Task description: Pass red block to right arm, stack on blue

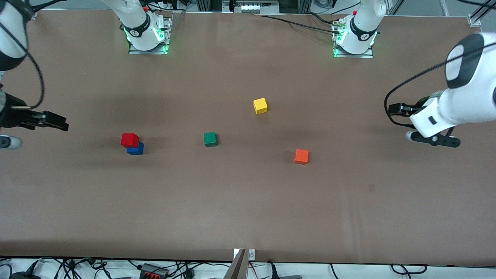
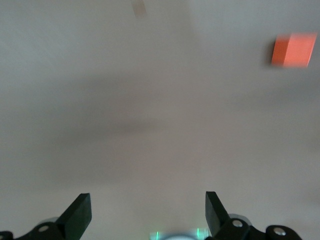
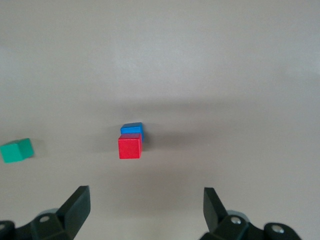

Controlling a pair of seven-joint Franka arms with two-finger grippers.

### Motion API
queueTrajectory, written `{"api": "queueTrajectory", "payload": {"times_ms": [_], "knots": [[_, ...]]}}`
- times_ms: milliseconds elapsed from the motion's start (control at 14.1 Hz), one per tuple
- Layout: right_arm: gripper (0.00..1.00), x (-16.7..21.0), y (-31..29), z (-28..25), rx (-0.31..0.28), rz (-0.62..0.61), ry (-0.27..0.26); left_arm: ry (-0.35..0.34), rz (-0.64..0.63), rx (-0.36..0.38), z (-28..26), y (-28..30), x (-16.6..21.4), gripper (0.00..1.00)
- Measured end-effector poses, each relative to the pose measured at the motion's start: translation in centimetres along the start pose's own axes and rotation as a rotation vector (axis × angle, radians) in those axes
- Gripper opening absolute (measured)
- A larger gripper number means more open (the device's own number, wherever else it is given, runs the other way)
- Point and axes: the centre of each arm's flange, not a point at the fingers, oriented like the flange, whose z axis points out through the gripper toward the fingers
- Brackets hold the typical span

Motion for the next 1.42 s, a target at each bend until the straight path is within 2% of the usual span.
{"api": "queueTrajectory", "payload": {"times_ms": [142,285,640,925,1423], "knots": [[1.00,0.0,1.3,-0.3,0.012,0.022,0.004,0.112,-0.058,0.017,-3.0,-1.2,-1.6,1.00],[1.00,-0.3,1.6,-1.3,0.015,0.024,0.024,0.145,-0.083,0.020,-4.0,-2.3,-3.1,1.00],[1.00,-2.6,2.9,-4.8,0.027,0.019,0.076,0.157,-0.069,0.019,-4.0,-0.9,-4.6,1.00],[1.00,-3.6,1.8,-4.4,-0.015,-0.011,0.057,0.156,-0.048,0.022,-3.9,0.9,-4.6,1.00],[1.00,-6.5,1.0,-2.5,-0.026,-0.026,0.045,0.164,-0.055,0.023,-4.5,0.6,-5.0,1.00]]}}
